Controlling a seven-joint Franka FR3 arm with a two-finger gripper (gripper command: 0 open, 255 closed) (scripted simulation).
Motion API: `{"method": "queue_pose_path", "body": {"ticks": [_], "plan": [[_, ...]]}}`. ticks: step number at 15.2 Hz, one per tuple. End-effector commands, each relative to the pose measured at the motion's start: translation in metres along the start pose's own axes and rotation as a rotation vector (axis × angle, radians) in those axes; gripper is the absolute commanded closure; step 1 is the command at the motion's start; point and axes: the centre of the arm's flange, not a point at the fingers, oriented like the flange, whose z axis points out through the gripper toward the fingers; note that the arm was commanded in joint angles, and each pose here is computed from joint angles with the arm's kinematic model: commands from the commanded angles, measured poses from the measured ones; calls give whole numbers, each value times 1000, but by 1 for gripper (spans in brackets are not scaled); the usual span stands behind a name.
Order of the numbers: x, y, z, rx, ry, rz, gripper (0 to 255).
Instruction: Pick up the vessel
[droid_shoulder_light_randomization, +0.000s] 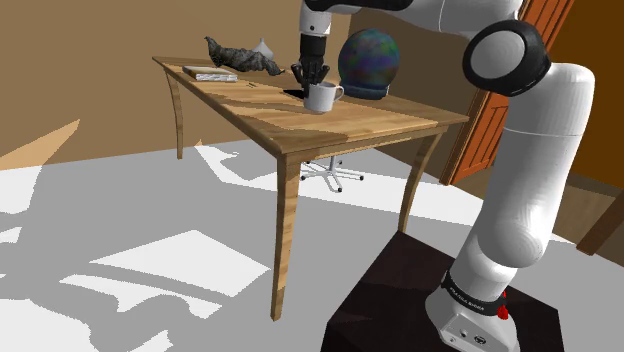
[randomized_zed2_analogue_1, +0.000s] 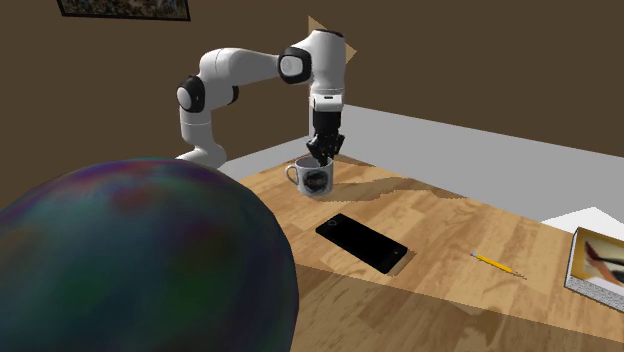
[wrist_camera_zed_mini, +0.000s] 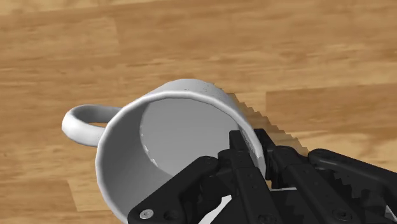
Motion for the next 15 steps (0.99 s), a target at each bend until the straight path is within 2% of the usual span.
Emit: {"method": "queue_pose_path", "body": {"ticks": [1,13,15], "plan": [[0,0,-9,0,-1,-1,255],[4,3,-72,0,-1,-1,255],[4,3,-73,0,-1,-1,255]]}}
